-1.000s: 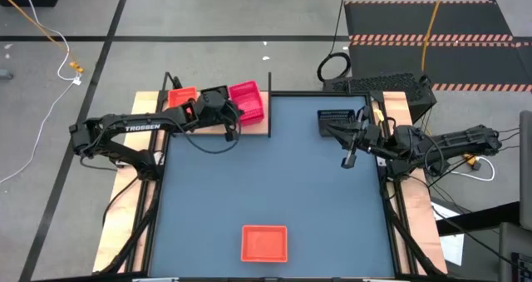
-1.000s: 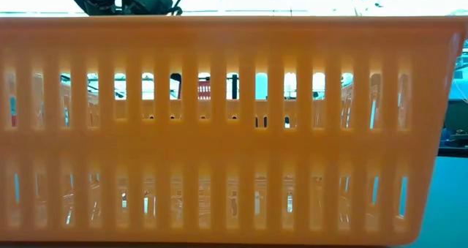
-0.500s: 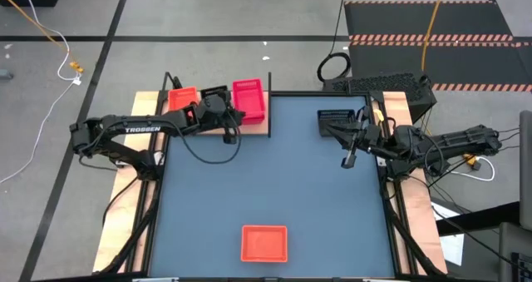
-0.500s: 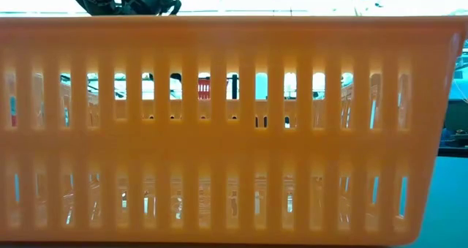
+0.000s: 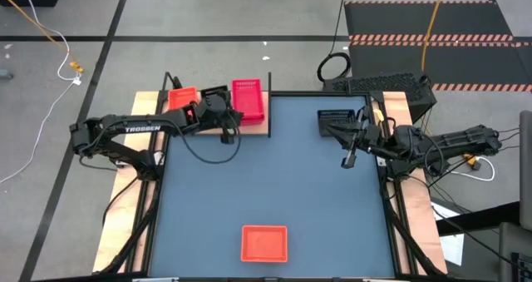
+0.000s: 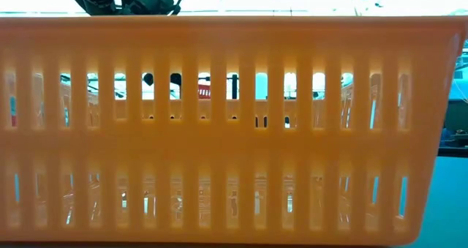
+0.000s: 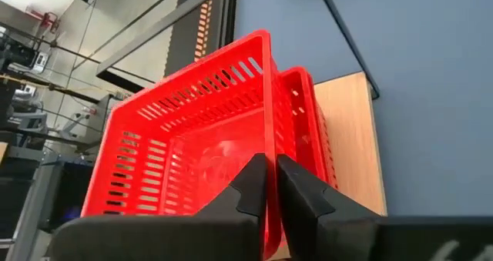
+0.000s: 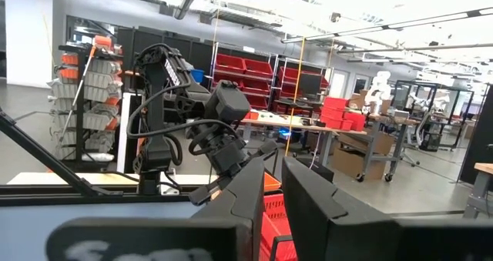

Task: Stack baskets on shelf by color
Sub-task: Stack the red bin on top of the other red bin on the shelf, then adjust the black bin on the shelf

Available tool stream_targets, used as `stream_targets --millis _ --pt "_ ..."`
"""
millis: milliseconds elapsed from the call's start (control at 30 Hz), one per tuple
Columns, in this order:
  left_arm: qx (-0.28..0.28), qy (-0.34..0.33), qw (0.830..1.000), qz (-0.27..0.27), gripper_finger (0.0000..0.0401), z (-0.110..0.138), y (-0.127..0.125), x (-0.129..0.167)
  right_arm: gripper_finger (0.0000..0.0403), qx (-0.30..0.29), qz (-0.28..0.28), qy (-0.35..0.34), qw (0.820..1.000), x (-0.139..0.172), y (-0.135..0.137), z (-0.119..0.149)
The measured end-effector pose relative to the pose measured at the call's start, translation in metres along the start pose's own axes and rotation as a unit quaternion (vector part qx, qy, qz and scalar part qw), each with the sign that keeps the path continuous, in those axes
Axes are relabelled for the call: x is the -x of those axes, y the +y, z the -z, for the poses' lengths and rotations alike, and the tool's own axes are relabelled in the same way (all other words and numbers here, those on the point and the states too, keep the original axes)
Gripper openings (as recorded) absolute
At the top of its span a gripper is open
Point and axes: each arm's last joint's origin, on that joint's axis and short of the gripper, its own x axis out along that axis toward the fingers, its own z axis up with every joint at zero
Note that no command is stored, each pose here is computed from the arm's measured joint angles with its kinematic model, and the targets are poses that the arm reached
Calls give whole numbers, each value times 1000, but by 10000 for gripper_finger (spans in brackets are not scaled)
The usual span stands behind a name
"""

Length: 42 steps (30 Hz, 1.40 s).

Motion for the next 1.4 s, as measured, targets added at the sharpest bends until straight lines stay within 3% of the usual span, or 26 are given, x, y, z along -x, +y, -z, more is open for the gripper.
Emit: stream_targets --millis 500,800,900,1167,1400 --pt "46 -7 999 17 85 0 -1 0 45 -1 0 0 1000 0 0 0" --pt "35 35 999 4 87 8 3 11 45 0 -1 2 1000 0 0 1" --pt "66 53 996 -14 87 14 10 19 45 1 -2 6 1000 0 0 1" --pt "155 116 981 5 87 43 23 18 45 -2 -2 7 1000 0 0 2" --pt "175 150 973 6 87 59 28 5 45 -14 0 1 1000 0 0 0"
